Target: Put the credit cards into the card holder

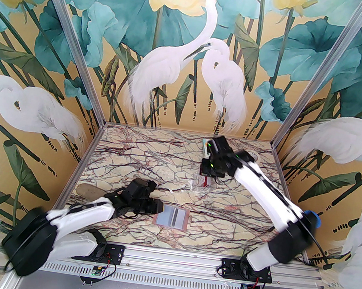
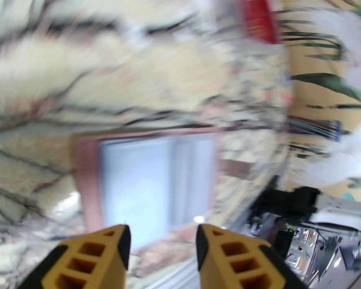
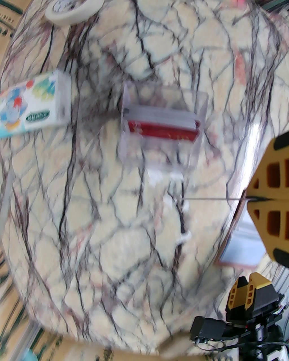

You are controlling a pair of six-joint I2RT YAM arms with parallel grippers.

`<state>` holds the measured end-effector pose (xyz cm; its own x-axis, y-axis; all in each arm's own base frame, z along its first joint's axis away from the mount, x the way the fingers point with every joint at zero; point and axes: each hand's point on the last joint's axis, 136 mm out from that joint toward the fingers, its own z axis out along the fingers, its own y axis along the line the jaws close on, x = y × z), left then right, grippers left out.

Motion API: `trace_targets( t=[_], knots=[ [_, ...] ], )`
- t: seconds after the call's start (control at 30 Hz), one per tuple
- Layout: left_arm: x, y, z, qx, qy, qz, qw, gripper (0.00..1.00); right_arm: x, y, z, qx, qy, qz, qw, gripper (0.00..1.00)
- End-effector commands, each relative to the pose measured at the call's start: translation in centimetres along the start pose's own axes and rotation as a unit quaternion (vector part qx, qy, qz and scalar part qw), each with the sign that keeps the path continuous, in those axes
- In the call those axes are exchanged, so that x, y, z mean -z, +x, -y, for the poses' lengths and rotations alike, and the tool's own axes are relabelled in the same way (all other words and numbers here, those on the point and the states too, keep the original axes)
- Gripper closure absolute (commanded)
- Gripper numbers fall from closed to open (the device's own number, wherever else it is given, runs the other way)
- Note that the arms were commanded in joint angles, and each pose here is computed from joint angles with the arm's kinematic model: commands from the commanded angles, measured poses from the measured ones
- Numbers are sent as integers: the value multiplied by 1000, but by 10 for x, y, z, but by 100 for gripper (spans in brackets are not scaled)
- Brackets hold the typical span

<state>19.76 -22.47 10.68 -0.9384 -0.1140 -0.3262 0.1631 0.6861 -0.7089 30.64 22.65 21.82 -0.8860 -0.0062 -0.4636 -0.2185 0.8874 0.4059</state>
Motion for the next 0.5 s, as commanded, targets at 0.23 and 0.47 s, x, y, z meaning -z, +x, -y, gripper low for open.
trace_targets(
  t=[0.23,0.47],
  knots=[
    [82,-26,132,-152,215,65,962,47,68,22,-98,72,-323,111,937,100],
    [107,-28,168,-199,284,75,935,47,98,53,-132,107,-412,92,900,100]
  ],
)
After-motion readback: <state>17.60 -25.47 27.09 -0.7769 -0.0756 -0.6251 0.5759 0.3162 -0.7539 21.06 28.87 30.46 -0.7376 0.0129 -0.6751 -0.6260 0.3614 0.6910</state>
